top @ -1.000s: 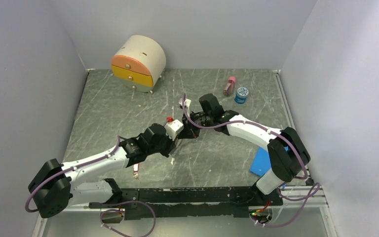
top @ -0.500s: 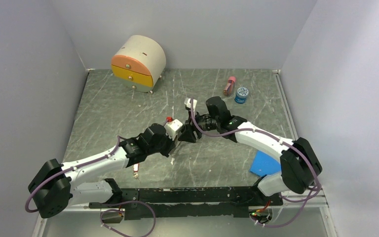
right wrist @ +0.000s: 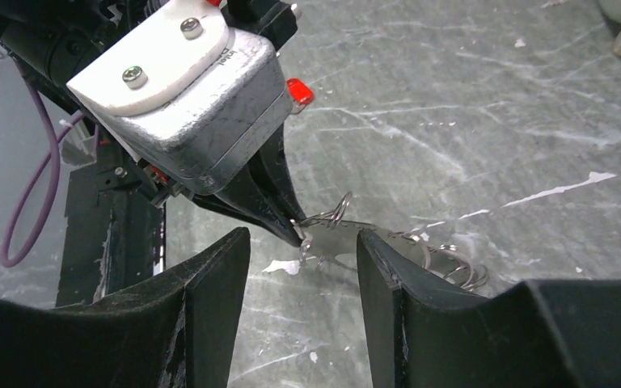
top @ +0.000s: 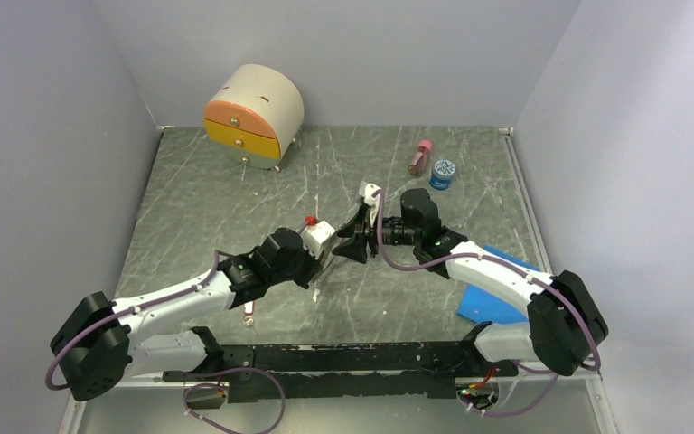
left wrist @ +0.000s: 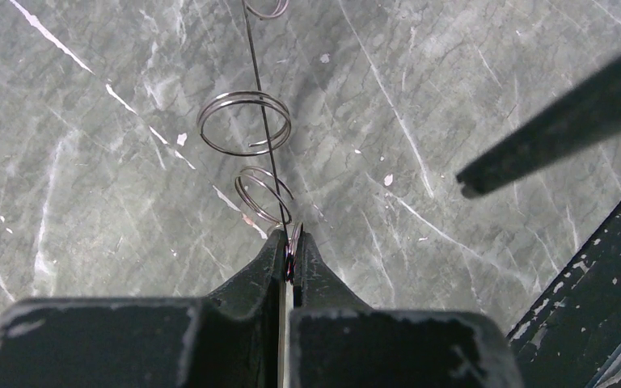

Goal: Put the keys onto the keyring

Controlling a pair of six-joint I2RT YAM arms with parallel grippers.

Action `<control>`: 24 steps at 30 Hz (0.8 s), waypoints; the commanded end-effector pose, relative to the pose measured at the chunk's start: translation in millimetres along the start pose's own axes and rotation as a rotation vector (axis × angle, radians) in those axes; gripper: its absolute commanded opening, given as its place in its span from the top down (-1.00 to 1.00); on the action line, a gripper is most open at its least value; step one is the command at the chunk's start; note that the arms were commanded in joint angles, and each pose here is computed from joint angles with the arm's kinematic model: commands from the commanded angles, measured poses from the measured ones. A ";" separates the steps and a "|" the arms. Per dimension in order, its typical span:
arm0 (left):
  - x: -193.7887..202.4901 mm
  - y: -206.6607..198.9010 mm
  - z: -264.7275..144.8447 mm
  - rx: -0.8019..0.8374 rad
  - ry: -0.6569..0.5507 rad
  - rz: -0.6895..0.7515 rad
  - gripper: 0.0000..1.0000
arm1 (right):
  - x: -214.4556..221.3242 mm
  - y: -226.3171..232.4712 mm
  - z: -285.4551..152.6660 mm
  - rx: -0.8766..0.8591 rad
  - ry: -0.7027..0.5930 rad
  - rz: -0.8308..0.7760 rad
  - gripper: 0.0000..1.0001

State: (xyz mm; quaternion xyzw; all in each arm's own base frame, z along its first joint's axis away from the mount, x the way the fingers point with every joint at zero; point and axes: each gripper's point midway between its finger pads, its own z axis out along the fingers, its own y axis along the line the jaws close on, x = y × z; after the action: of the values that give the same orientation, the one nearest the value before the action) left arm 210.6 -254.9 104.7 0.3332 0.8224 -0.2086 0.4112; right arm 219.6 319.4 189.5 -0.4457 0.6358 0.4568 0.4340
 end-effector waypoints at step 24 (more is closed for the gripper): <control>-35.6 -7.6 -7.9 0.054 -0.162 0.098 0.95 | -3.7 -6.9 20.3 0.005 0.020 -0.251 -0.06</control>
State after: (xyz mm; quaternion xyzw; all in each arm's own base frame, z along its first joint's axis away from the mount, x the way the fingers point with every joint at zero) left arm 209.9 -256.0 111.6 0.3668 0.7941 -0.2123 0.4356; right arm 223.7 333.9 186.2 -0.5001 0.5872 0.4277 0.4714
